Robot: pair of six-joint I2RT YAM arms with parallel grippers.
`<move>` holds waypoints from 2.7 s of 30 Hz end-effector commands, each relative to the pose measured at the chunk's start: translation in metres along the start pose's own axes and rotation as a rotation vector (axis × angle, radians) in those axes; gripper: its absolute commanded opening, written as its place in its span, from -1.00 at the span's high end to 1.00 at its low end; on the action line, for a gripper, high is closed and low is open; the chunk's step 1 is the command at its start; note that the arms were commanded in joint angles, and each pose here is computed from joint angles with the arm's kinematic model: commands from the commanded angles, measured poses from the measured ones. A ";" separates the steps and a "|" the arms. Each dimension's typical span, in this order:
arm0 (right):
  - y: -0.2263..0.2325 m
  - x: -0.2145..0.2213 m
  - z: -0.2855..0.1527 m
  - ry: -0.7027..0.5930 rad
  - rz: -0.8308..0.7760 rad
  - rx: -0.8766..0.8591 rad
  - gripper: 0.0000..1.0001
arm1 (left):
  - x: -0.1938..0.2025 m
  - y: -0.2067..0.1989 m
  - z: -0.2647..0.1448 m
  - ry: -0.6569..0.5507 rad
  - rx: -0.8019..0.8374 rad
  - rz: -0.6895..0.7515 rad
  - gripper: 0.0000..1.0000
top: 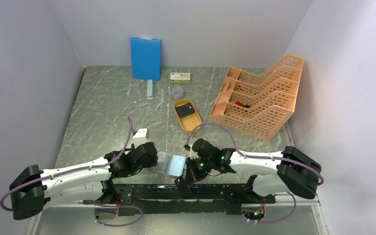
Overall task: Put the credit cards into the card holder
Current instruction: Turn over the card slot in the card holder, then adjust the card holder at the center of the board, then insert the credit card into the card holder.
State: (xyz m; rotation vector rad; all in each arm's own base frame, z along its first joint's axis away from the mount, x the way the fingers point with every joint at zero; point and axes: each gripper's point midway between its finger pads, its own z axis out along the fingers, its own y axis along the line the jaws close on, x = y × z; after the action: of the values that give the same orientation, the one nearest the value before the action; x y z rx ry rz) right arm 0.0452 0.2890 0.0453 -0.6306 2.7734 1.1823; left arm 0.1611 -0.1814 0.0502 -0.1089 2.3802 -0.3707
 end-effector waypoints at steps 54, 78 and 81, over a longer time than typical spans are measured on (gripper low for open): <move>-0.007 -0.138 -0.026 -0.425 0.024 0.020 1.00 | 0.003 -0.018 0.035 0.070 0.048 0.067 0.23; -0.019 -0.108 -0.013 -0.302 0.232 -0.097 1.00 | 0.008 -0.001 0.025 0.097 0.038 0.010 0.38; -0.020 -0.103 -0.012 -0.269 0.233 -0.097 1.00 | 0.009 0.005 0.024 0.091 0.020 -0.001 0.42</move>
State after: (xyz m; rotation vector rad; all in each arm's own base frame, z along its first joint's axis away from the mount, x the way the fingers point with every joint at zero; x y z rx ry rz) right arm 0.1551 0.3044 0.0564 -0.1249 2.6102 1.2848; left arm 0.1747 -0.1937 0.0308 -0.0459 2.4513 -0.4349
